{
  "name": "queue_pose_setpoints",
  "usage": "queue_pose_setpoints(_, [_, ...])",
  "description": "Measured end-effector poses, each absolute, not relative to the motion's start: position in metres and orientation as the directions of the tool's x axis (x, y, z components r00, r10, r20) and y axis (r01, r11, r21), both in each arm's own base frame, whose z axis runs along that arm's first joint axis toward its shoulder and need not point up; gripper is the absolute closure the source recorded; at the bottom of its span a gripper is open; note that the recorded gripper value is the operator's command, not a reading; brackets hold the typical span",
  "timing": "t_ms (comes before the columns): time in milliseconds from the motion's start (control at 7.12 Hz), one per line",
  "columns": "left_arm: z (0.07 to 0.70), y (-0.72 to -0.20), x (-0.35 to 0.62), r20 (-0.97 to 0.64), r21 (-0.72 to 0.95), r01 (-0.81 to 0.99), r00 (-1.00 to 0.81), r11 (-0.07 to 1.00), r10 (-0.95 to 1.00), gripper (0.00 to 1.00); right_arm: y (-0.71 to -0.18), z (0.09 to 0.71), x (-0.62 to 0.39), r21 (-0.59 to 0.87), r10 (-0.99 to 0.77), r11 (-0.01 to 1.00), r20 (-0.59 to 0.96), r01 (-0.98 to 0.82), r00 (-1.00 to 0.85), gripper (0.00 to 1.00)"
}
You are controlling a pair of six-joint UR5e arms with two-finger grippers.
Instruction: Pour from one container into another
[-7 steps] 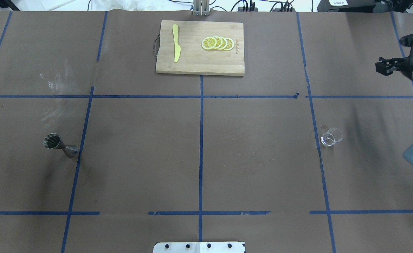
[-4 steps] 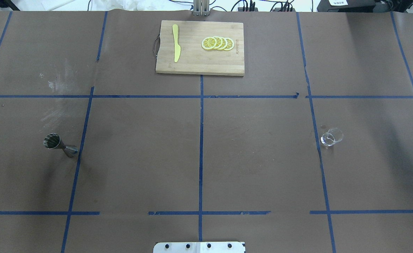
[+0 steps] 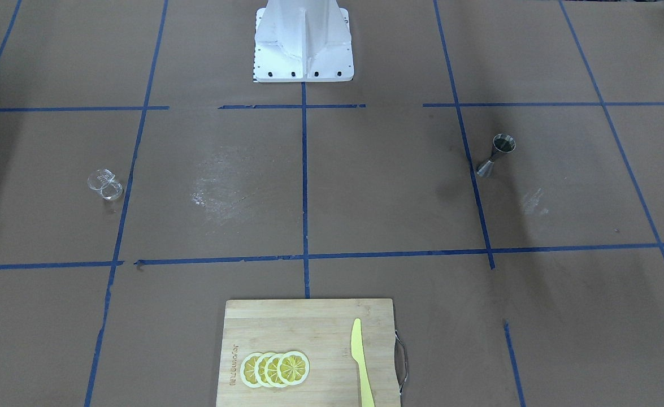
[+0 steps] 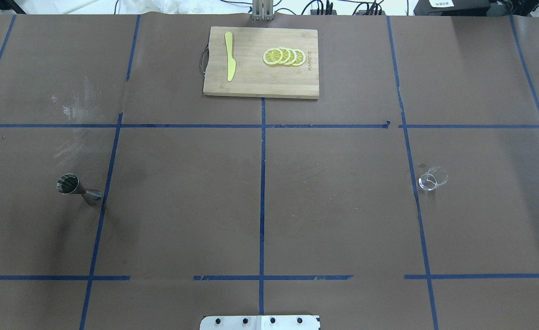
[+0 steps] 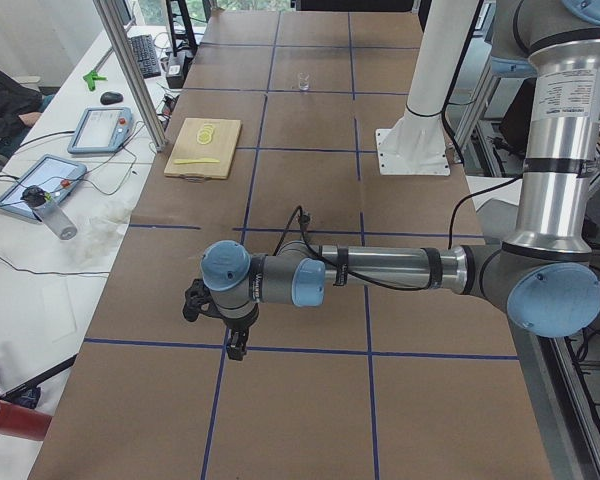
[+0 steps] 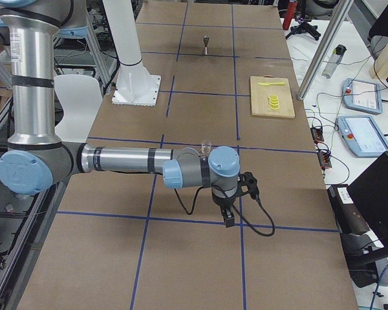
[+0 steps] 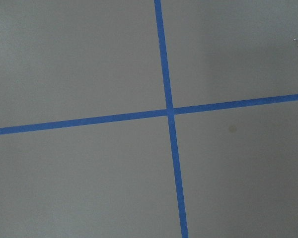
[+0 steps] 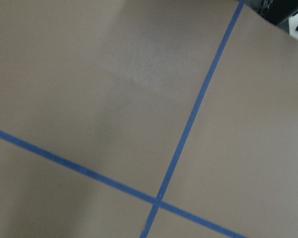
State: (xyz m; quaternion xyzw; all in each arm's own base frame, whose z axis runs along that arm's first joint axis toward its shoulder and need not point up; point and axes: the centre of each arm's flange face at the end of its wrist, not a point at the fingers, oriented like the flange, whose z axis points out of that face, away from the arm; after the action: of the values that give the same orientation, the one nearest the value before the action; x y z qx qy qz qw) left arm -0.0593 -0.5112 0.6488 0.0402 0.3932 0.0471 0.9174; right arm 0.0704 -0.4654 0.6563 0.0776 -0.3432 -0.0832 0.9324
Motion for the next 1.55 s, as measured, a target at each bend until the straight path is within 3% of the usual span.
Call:
queue_pose_setpoints(281, [0.649,-0.511,-0.059,-0.718,0.111,-0.055,0.686,0.992,0.118,0.00,-0.428,0.686,0.088,0.111,-0.132,0.990,0.598,0.082,0.790,0.00])
queue_pose_setpoints(562, [0.648,-0.511,-0.059,-0.718,0.111,-0.054,0.686,0.992,0.118,0.00,-0.411,0.687,0.088,0.135,-0.149,0.987,0.594,0.085,0.791,0.00])
queue_pose_setpoints(1546, [0.657,-0.503,-0.059,-0.721,0.092,-0.051,0.686,0.994,0.101,0.00,-0.422,0.671,0.062,0.178,-0.218,0.975,0.622,0.135,0.752,0.00])
